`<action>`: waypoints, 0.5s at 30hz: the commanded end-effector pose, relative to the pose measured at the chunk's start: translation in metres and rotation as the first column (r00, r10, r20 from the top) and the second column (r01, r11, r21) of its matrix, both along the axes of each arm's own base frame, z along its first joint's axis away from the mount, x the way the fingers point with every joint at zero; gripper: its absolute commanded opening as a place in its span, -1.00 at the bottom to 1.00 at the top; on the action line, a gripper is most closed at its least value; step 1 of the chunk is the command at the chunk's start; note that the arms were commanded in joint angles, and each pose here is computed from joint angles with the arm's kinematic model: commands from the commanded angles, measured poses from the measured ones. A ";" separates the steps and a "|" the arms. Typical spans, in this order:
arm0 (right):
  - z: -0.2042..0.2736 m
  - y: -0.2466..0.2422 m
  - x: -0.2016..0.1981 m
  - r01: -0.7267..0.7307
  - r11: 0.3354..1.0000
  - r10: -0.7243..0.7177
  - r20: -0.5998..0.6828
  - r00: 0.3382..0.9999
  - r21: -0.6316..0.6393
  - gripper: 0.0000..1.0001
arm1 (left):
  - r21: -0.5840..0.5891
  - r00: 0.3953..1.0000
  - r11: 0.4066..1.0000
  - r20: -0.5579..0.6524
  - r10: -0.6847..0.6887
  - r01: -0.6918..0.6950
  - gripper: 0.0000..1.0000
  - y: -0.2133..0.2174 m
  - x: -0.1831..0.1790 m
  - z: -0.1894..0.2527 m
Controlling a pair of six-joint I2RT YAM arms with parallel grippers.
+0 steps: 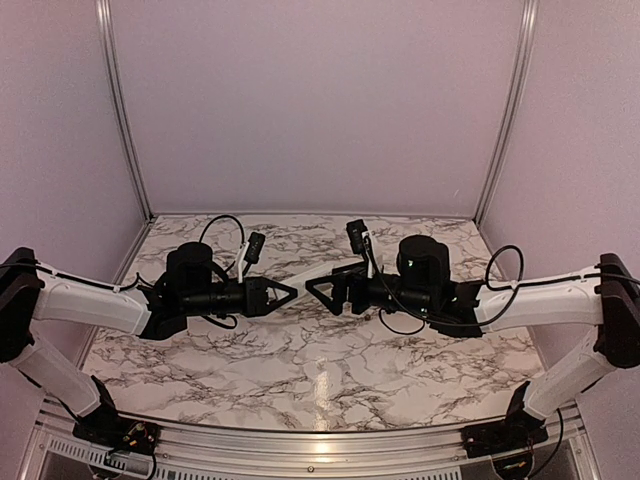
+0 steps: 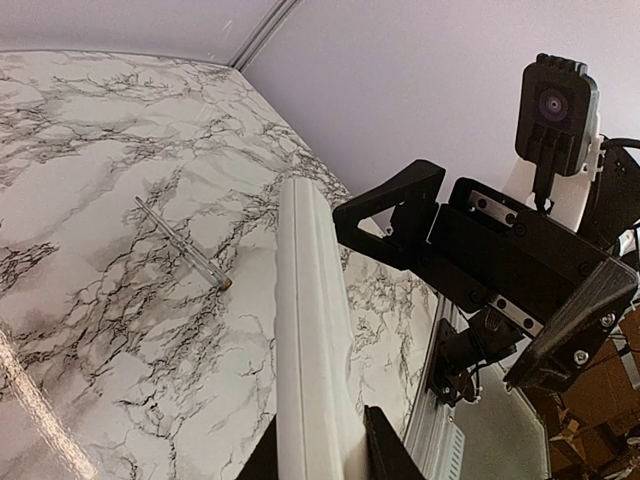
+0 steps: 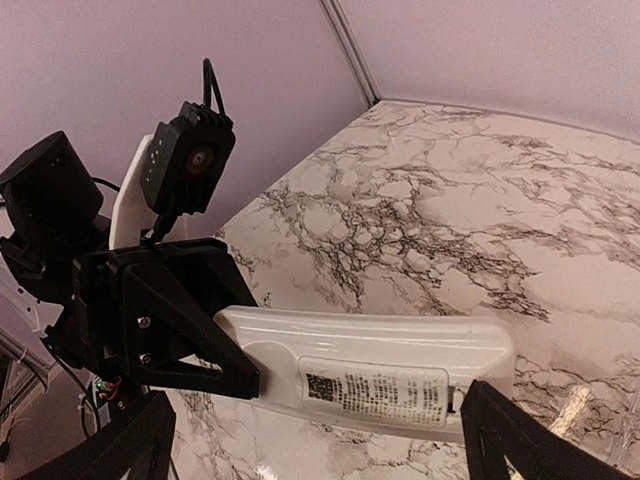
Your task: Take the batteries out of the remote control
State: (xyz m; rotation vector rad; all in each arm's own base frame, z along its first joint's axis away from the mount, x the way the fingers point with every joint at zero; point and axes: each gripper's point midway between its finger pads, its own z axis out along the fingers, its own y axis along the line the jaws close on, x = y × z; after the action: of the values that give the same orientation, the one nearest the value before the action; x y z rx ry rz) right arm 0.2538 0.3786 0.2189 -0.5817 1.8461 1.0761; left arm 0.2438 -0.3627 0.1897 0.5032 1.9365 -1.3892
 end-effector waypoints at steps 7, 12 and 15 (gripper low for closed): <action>-0.004 0.010 0.005 -0.033 0.999 0.033 -0.020 0.999 0.007 0.97 | -0.078 0.994 0.993 0.071 -0.082 0.087 -1.00 -0.007 -0.013 0.024; 0.002 0.008 -0.001 -0.082 0.995 0.083 -0.027 0.996 0.049 0.97 | -0.086 0.993 0.992 0.082 -0.087 0.094 -1.00 -0.006 -0.015 0.027; 0.003 0.010 -0.004 -0.108 0.992 0.110 -0.032 0.993 0.064 0.97 | -0.092 0.992 0.990 0.084 -0.095 0.103 -1.00 -0.007 -0.017 0.028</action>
State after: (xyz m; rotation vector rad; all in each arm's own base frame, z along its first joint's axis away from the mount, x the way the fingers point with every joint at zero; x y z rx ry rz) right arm 0.2567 0.3840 0.2182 -0.6045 1.8386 1.1396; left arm 0.2472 -0.3590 0.1865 0.4815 1.9448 -1.3853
